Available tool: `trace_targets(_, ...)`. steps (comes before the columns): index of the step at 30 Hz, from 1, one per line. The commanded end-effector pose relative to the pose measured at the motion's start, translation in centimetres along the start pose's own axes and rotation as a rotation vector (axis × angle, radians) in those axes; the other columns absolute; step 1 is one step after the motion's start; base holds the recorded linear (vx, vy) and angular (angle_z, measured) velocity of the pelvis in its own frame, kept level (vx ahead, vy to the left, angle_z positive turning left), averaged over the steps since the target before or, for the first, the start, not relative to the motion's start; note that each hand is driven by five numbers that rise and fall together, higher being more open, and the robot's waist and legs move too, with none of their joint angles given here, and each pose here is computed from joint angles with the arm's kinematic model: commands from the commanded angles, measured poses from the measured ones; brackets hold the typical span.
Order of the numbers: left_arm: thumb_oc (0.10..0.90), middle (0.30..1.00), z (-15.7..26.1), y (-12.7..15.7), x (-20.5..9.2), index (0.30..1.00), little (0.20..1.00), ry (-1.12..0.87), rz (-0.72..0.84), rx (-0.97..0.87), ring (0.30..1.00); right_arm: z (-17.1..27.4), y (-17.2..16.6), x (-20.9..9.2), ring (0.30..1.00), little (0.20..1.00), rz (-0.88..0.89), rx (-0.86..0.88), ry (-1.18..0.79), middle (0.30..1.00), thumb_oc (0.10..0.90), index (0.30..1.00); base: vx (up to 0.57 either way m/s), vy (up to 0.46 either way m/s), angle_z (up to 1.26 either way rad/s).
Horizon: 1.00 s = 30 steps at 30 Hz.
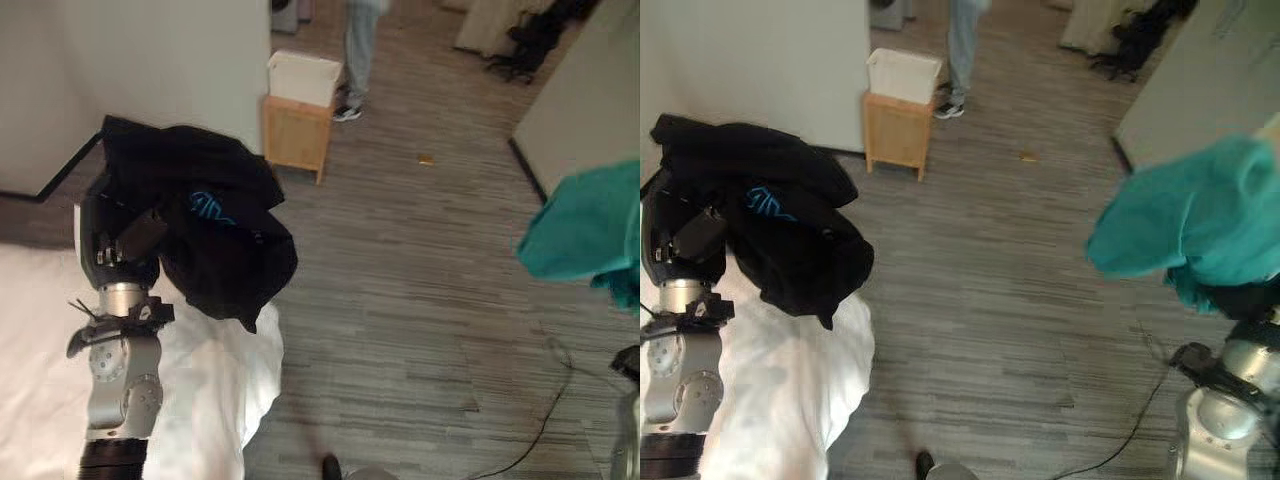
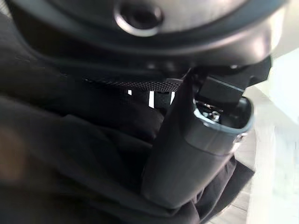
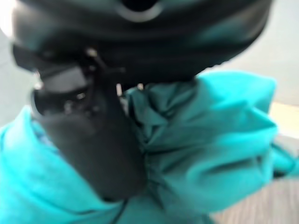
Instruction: Pick up bed clothes into laundry basket.
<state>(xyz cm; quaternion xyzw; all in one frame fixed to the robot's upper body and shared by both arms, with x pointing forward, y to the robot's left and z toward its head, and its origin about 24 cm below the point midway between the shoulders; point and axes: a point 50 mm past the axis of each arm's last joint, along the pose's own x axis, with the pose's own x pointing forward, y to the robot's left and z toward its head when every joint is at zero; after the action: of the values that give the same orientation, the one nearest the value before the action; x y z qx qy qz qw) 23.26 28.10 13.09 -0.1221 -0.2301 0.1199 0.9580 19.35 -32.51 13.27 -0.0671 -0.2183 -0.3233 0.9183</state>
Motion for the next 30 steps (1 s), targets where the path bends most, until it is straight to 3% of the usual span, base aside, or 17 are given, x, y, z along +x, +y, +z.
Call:
trace_targets(1,0.400,0.300,5.9,-1.6,1.0,0.300,0.300,-0.337,-0.070,0.036,0.300,7.2,1.8,3.5,0.300,0.300,0.168,0.169,-0.373,0.300,0.400,0.300,-0.06,-0.057,-1.45)
trace_targets(9,0.400,0.300,6.4,-2.2,1.2,0.300,0.300,-0.385,-0.086,0.023,0.300,5.2,1.1,1.6,0.300,0.300,0.198,0.144,-0.269,0.300,0.400,0.300,0.03,0.071,-0.49)
trace_targets(17,0.400,0.300,5.2,1.4,-1.0,0.300,0.300,-0.319,0.098,0.135,0.300,5.4,1.8,1.7,0.300,0.300,0.198,0.146,-0.289,0.300,0.400,0.300,0.00,0.065,-0.09)
trace_targets(22,0.400,0.300,5.2,0.0,0.5,0.300,0.300,-0.342,0.061,0.122,0.300,5.0,3.1,2.1,0.300,0.300,0.259,0.155,-0.257,0.300,0.400,0.300,-0.08,0.030,0.02)
trace_targets(30,0.400,0.300,5.5,1.9,-0.2,0.300,0.300,-0.350,0.166,0.200,0.300,3.4,1.2,1.0,0.300,0.300,0.153,0.128,-0.188,0.300,0.400,0.300,0.01,0.013,0.19)
